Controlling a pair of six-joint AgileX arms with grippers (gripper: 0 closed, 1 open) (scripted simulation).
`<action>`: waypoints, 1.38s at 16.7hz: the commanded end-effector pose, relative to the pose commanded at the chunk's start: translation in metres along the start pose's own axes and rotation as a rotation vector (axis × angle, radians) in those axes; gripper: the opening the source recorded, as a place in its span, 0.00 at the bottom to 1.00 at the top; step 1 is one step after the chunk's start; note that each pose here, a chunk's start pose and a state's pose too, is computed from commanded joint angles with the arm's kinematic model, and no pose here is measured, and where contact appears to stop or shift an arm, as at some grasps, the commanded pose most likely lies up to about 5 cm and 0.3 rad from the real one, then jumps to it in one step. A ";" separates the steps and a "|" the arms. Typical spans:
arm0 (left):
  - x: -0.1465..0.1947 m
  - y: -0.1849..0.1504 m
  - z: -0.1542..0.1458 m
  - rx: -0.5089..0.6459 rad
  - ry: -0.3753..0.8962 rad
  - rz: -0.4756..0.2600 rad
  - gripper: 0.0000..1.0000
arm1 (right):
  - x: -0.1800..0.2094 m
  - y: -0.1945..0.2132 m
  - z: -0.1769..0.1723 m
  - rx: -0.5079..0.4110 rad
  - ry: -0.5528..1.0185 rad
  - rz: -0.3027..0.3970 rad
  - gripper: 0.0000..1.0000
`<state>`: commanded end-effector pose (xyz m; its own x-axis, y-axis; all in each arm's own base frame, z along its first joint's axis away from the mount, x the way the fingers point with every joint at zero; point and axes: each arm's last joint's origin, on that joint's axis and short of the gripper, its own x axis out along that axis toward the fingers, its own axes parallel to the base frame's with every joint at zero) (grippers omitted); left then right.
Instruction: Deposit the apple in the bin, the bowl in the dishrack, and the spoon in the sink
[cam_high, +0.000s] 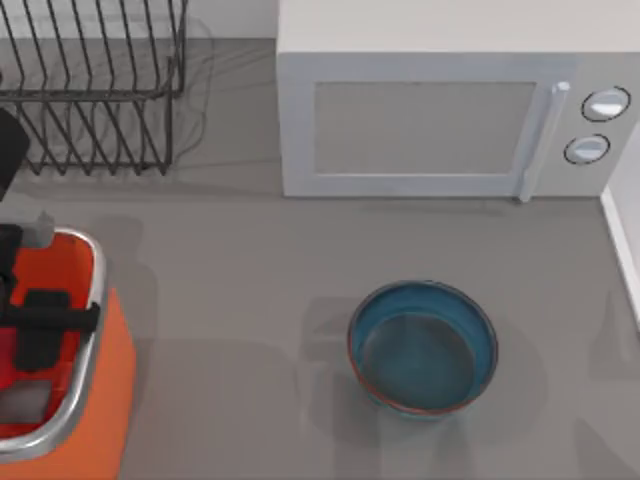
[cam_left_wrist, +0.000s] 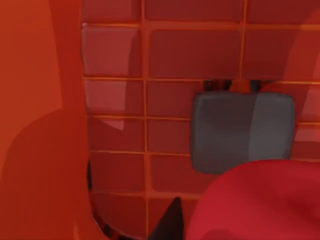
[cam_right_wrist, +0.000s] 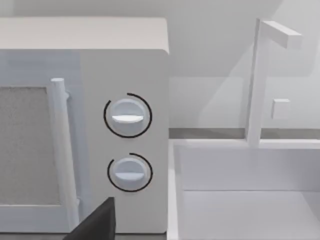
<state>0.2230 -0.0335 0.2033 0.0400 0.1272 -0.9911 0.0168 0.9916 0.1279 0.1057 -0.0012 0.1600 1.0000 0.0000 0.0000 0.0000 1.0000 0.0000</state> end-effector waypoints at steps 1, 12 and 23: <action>0.000 0.000 0.000 0.000 0.000 0.000 0.53 | 0.000 0.000 0.000 0.000 0.000 0.000 1.00; 0.000 0.000 0.000 0.000 0.000 0.000 1.00 | 0.000 0.000 0.000 0.000 0.000 0.000 1.00; -0.010 0.009 -0.027 -0.033 -0.237 -0.064 1.00 | 0.000 0.000 0.000 0.000 0.000 0.000 1.00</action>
<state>0.1962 -0.0254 0.2129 0.2732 0.0597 -0.9601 -0.0061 0.9982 0.0603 0.1057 -0.0012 0.1600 1.0000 0.0000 0.0000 0.0000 1.0000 0.0000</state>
